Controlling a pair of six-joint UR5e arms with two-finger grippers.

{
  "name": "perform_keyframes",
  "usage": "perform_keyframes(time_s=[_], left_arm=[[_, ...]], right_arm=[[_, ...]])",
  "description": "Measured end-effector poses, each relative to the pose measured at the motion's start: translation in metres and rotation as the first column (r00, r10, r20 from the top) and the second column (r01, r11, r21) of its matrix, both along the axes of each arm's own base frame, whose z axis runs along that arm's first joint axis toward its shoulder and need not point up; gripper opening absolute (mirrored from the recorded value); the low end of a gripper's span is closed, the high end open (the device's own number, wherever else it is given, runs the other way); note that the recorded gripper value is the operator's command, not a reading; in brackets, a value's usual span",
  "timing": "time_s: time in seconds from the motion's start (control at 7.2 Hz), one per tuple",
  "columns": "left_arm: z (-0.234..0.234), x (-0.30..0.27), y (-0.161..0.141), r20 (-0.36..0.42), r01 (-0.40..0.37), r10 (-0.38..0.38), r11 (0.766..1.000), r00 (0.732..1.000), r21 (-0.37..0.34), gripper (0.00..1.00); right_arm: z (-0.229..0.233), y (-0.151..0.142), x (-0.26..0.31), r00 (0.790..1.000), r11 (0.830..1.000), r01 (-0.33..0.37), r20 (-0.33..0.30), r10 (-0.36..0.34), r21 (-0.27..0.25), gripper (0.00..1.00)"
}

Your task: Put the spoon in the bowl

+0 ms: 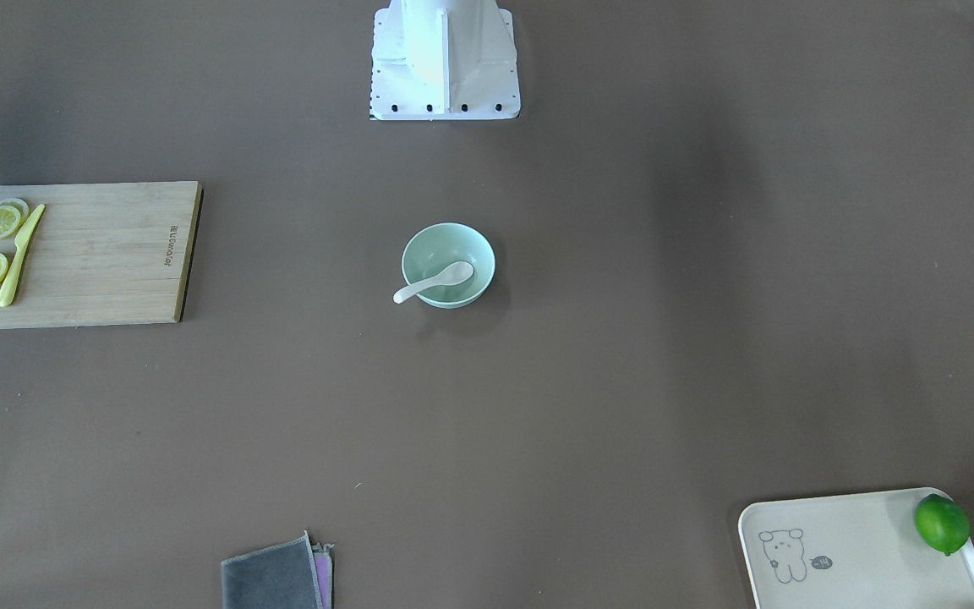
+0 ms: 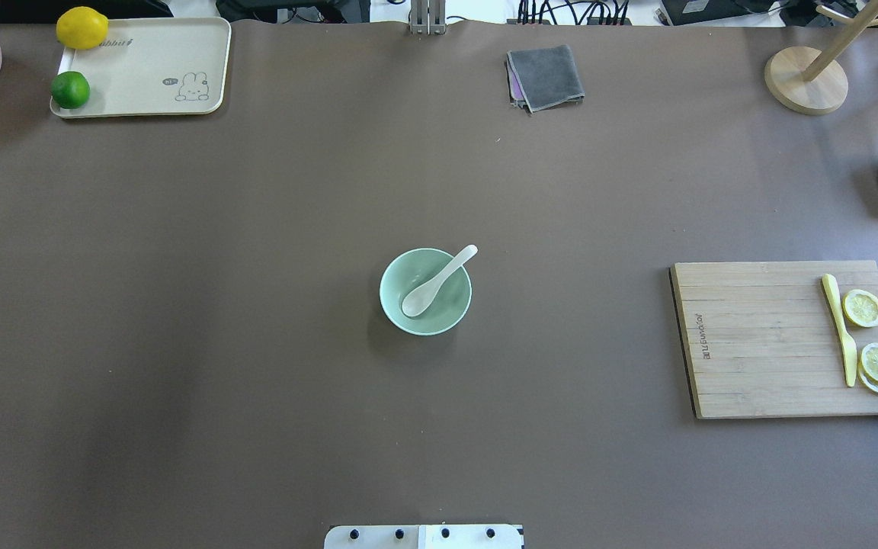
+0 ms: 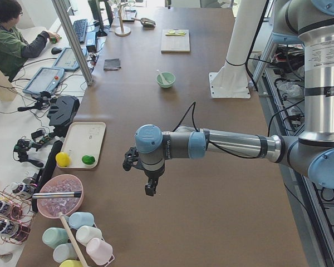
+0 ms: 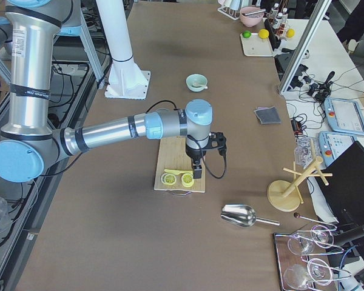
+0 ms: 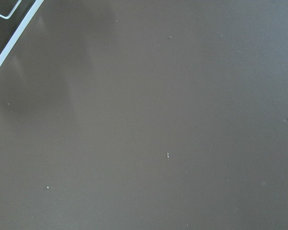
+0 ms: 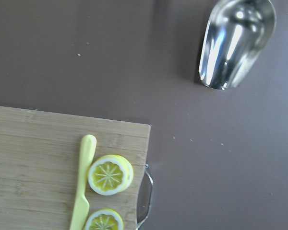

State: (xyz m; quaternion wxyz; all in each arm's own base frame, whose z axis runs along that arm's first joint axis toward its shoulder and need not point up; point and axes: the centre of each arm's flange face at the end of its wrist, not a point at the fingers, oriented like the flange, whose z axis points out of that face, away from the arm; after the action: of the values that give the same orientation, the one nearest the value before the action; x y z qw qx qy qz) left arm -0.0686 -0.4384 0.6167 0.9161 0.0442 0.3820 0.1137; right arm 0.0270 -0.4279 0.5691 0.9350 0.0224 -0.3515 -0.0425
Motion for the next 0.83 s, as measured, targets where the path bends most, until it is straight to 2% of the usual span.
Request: perform_keyframes(time_s=[0.28,0.42,0.56,0.83], left_arm=[[-0.002,0.000,0.000,-0.003,0.001,-0.001,1.000,1.000,0.004,0.98],[-0.006,-0.001,0.000,-0.005,0.003,-0.003,1.000,1.000,0.011,0.98],[-0.010,-0.002,0.004,-0.006,0.004,-0.004,1.000,1.000,0.021,0.98],[-0.016,-0.002,0.019,-0.009,0.003,-0.002,0.999,1.000,0.034,0.97]], right_arm=[[0.045,0.022,0.036,0.999,0.997,-0.049,0.001,0.050,-0.066,1.00],[0.053,0.026,0.040,0.999,0.996,-0.054,0.001,0.054,-0.075,1.00],[0.051,0.026,0.041,0.999,0.997,-0.055,0.001,0.055,-0.055,1.00],[0.044,0.021,0.042,0.999,0.999,-0.044,-0.004,0.045,0.020,1.00]])
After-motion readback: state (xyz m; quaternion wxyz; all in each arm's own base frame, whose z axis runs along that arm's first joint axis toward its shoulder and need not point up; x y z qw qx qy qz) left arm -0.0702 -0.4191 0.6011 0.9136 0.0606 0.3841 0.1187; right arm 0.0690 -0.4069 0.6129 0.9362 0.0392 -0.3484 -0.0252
